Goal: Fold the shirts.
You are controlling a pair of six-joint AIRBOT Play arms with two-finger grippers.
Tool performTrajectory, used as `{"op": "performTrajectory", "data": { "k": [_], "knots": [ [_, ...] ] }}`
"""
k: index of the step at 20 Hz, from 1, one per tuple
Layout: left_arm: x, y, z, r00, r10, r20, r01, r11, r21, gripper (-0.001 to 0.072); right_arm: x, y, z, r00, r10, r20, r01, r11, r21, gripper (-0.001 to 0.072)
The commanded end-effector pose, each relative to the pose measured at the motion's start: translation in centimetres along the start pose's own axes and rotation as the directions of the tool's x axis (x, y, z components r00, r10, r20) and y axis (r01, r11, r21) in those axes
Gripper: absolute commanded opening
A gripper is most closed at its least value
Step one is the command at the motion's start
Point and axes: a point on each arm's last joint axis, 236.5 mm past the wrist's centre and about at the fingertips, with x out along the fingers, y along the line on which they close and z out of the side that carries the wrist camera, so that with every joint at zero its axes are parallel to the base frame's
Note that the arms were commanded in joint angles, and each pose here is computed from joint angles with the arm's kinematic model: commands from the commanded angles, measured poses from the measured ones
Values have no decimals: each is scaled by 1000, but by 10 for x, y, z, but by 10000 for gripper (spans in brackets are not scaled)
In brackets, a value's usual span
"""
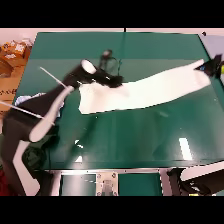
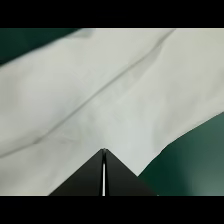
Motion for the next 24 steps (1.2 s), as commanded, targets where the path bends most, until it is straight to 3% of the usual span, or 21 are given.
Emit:
{"op": "performTrajectory", "data": {
  "k": [1, 9, 14, 17, 20, 24],
  "knots": [
    [66, -30, -35, 1000, -22, 14, 23, 999, -40, 25, -16, 91, -8, 995, 93, 26, -91, 993, -72, 16],
    [109, -50, -32, 991, -125, 42, 130, 976, -175, 25, 16, 138, -30, 989, 130, -68, -137, 985, -106, 16],
    [56, -49, -41, 968, -190, -165, 175, 979, -100, 24, 27, 142, -31, 987, 139, -82, -147, 983, -107, 16],
    [-24, -19, -4, 975, -89, -203, 96, 995, 26, 24, 40, 155, -33, 984, 152, -94, -162, 980, -112, 16],
    [-126, 20, 32, 983, 75, -166, -61, 994, 90, 24, 69, 183, -44, 975, 179, -132, -195, 974, -118, 16],
    [-257, 72, 60, 945, 322, -56, -314, 942, 115, 25, 147, 224, -72, 958, 231, -169, -249, 964, -92, 16]
  ]
}}
